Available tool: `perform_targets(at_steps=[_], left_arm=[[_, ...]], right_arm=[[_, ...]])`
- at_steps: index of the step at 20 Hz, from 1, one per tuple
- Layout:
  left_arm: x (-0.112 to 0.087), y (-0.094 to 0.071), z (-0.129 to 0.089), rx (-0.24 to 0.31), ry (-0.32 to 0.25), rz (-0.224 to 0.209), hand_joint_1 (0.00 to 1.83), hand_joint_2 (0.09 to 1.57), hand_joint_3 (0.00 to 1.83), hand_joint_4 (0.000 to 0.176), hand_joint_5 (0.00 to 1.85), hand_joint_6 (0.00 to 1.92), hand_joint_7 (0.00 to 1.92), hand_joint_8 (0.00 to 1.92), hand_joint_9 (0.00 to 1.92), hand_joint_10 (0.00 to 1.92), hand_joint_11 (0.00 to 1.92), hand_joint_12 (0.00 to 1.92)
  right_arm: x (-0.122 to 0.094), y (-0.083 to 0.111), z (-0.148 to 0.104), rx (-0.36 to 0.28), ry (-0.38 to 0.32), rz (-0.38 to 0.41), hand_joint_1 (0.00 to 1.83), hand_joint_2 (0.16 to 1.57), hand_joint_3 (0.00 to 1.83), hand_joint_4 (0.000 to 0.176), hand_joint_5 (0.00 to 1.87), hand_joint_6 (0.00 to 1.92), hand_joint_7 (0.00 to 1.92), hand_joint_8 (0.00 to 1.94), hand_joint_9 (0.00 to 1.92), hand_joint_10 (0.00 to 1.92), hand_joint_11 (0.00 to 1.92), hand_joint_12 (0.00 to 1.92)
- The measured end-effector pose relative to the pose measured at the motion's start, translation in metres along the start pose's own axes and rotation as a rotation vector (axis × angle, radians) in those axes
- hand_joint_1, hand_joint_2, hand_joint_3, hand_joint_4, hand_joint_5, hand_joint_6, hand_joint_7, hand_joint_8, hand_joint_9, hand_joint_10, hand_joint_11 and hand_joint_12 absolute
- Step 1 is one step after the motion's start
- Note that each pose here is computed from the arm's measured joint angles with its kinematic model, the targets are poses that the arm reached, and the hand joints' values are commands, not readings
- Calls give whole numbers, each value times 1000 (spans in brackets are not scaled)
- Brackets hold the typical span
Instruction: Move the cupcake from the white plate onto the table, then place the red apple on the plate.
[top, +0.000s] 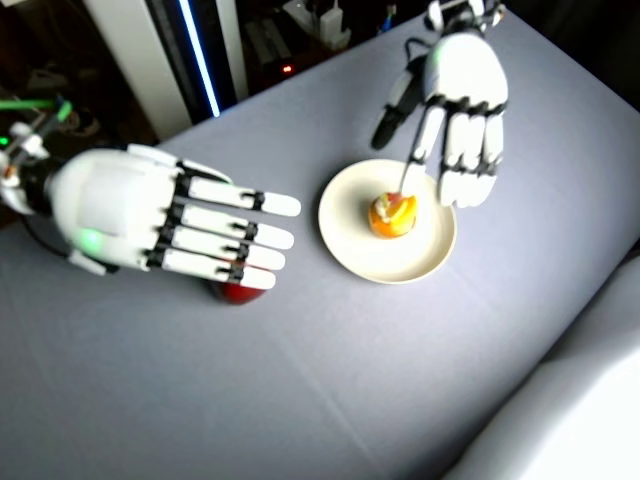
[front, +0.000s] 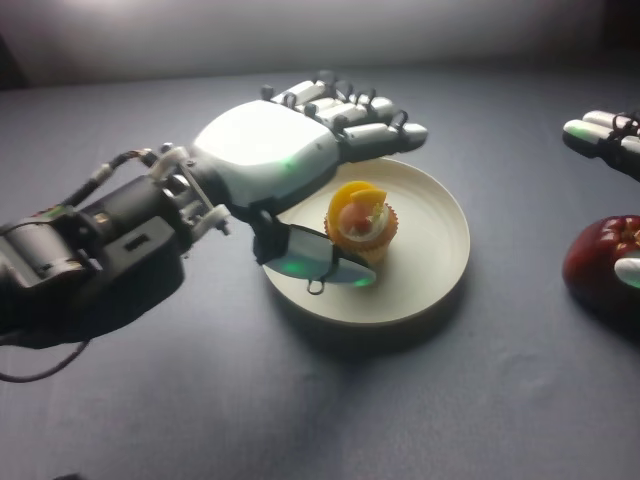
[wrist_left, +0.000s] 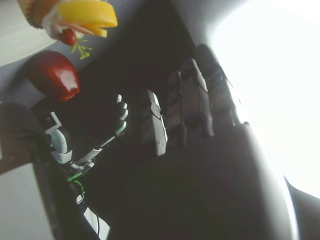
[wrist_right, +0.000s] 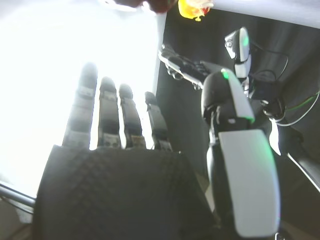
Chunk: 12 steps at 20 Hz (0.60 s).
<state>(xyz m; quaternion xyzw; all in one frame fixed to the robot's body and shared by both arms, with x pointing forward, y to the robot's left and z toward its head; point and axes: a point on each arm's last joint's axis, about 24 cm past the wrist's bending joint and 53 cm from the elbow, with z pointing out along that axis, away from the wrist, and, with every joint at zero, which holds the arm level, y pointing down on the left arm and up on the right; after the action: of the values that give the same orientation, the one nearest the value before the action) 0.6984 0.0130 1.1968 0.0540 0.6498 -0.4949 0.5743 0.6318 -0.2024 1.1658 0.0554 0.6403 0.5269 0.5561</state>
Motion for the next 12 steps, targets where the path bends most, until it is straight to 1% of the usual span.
perform_targets(at_steps=[1, 2, 3, 4, 5, 6, 7, 9, 10, 11, 12], left_arm=[[8, 6, 6, -17, 19, -1, 741, 868, 0, 153, 298, 2, 291, 1, 298, 0, 6, 991], [18, 11, 11, -39, 46, -2, 753, 872, 0, 149, 299, 0, 309, 1, 317, 3, 0, 1037], [23, 13, 14, -50, 63, 12, 783, 902, 2, 151, 284, 1, 313, 0, 343, 5, 0, 1133], [27, 14, 16, -57, 77, 33, 807, 922, 3, 162, 301, 2, 347, 4, 394, 14, 0, 1201], [28, 12, 18, -59, 84, 71, 851, 925, 1, 150, 331, 11, 369, 9, 420, 19, 3, 1221], [29, 12, 19, -62, 87, 88, 890, 921, 0, 113, 391, 8, 422, 8, 460, 18, 37, 1201], [29, 13, 19, -65, 86, 98, 931, 919, 0, 75, 467, 8, 494, 8, 539, 26, 111, 1204], [32, 19, 19, -89, 104, 129, 944, 986, 2, 64, 529, 3, 540, 4, 577, 15, 171, 1166], [33, 20, 20, -95, 104, 130, 987, 1009, 2, 55, 580, 5, 598, 14, 633, 28, 262, 1159], [34, 21, 22, -97, 107, 139, 1038, 1013, 1, 45, 641, 7, 656, 21, 674, 36, 312, 1134], [34, 20, 24, -98, 109, 139, 1143, 1014, 0, 2, 807, 16, 784, 50, 775, 69, 422, 1127]], right_arm=[[-2, -1, 0, 2, -2, -3, 574, 1358, 2, 74, 0, 0, 74, 4, 156, 6, 0, 539], [-4, -1, 1, 1, -9, -2, 560, 1356, 1, 77, 0, 0, 73, 2, 156, 4, 0, 526], [-4, 0, 1, 0, -8, -2, 592, 1362, 1, 71, 0, 0, 94, 7, 177, 9, 7, 536], [-3, 0, 1, -4, -6, -3, 600, 1363, 1, 81, 0, 0, 104, 9, 183, 10, 3, 536], [-2, 0, 1, -4, -4, -3, 602, 1362, 1, 77, 0, 0, 113, 12, 188, 11, 15, 542], [-2, 0, 1, -5, -3, -3, 603, 1366, 2, 82, 0, 0, 111, 10, 184, 9, 13, 540], [-1, -1, 1, -3, -2, -3, 615, 1367, 1, 76, 0, 0, 120, 9, 191, 8, 18, 542], [-1, -1, 1, -4, -3, -2, 644, 1371, 0, 64, 10, 4, 131, 9, 206, 10, 32, 543], [-1, -1, 1, -4, -3, -2, 646, 1367, 0, 58, 26, 10, 137, 10, 209, 11, 28, 540], [-1, -1, 1, -4, -2, -2, 642, 1360, 0, 49, 33, 12, 136, 9, 211, 11, 30, 539], [-1, 0, 1, -6, 0, 0, 635, 1357, 0, 43, 48, 2, 139, 2, 221, 3, 73, 499]])
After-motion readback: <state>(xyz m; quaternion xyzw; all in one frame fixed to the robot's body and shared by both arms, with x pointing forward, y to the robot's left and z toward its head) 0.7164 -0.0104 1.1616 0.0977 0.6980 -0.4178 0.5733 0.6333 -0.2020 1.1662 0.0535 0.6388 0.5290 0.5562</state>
